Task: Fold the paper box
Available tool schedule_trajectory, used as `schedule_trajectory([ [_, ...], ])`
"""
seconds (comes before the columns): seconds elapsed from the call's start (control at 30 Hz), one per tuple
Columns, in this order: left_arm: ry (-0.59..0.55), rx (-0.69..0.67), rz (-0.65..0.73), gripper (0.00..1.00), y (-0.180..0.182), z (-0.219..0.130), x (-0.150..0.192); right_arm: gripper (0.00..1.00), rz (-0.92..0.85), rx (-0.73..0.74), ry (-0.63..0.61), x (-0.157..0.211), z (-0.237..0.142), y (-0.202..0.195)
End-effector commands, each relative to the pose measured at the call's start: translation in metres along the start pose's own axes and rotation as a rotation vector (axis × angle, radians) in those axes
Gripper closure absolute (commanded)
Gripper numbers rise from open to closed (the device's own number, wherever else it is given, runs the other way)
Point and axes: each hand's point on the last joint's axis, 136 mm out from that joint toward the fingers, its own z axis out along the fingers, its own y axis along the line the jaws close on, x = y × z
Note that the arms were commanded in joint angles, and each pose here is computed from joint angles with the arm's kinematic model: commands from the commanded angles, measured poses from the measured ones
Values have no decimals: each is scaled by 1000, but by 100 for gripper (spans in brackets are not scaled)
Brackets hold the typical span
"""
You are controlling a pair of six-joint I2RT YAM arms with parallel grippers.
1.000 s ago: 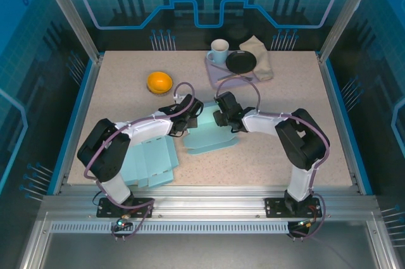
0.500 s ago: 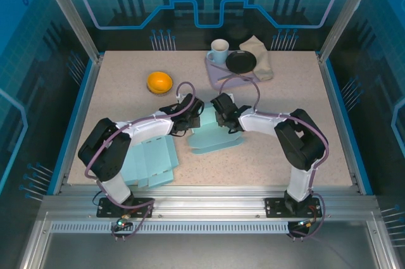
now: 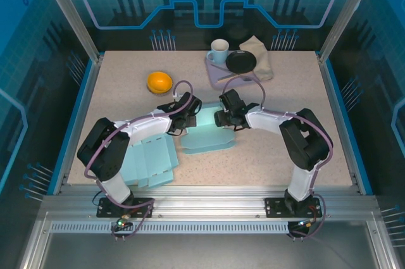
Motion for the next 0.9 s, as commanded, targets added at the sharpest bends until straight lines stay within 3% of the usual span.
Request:
schedule_trajectory([
  [0.0, 42, -123, 14, 92, 30, 2, 7, 35, -1, -119, 55, 10, -14, 15],
  [0.4, 48, -121, 4, 92, 31, 5, 11, 30, 56, -215, -58, -18, -53, 36],
  [0.87, 55, -114, 1, 92, 31, 8, 14, 31, -24, 43, -70, -18, -12, 14],
])
